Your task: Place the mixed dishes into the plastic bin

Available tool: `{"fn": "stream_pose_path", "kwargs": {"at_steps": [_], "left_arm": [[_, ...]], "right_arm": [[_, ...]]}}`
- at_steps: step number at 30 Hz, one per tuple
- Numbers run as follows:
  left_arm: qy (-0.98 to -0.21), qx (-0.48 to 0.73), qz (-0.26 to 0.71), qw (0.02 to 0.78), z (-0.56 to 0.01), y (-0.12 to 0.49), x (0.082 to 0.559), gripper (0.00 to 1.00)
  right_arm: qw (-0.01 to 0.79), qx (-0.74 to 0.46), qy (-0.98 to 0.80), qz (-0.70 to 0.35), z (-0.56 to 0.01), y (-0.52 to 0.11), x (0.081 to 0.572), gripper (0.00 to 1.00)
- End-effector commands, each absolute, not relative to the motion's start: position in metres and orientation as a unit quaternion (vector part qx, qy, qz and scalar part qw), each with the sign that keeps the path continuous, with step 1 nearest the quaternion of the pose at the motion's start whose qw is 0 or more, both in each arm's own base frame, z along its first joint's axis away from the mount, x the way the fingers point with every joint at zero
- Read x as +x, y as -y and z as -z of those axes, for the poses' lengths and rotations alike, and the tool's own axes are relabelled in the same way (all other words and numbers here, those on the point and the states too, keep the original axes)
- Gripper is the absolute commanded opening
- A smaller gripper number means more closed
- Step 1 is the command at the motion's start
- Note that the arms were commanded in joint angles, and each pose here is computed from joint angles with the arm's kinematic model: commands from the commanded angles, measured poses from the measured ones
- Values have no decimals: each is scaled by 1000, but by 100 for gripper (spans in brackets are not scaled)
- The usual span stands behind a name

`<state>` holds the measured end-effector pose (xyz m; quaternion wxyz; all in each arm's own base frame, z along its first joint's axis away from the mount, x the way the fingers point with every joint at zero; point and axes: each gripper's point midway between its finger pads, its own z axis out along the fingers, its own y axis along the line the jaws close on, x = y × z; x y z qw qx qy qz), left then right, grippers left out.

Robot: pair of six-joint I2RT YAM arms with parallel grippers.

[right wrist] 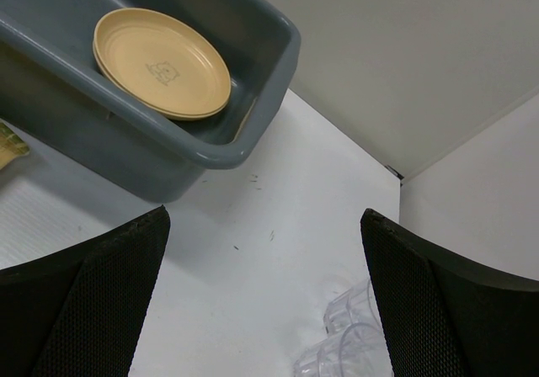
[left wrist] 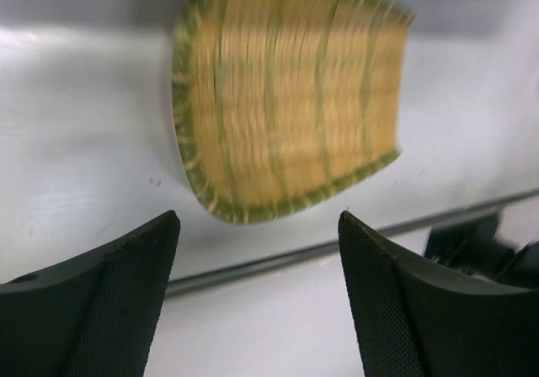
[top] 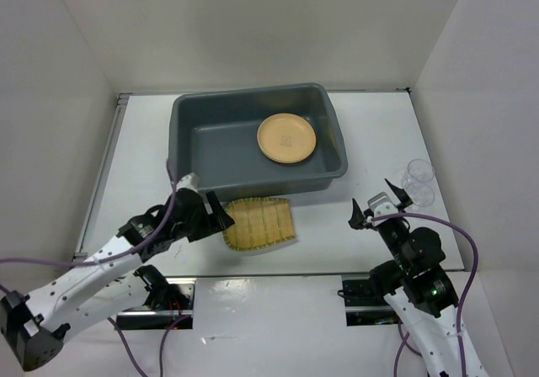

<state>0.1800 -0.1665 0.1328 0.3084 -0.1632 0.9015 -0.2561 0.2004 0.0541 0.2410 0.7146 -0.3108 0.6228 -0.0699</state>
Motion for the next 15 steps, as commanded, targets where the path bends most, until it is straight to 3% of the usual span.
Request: {"fn": "stream_pose_path", "kwargs": {"at_steps": [1,2,7,12,15], "left_arm": [[-926,-104,278,233,-109,190,153,82],[-934,-95,271,214,-101,194,151,77],[-944,-78,266,176,-82,201,142,29],[-950,-72,250,173,-67,206,151,29],[-961,-49,233,145,-55,216,155,21]], "right_arm": [[730,-313,-604,64,-250,-57,194,98],[730,-313,-604,64,-250,-57,194,98],[730,-316,-602,67,-250,-56,194,98],[727,-315,-607,70,-246,-55,196,98],[727,-315,-607,70,-246,-55,196,98]]}}
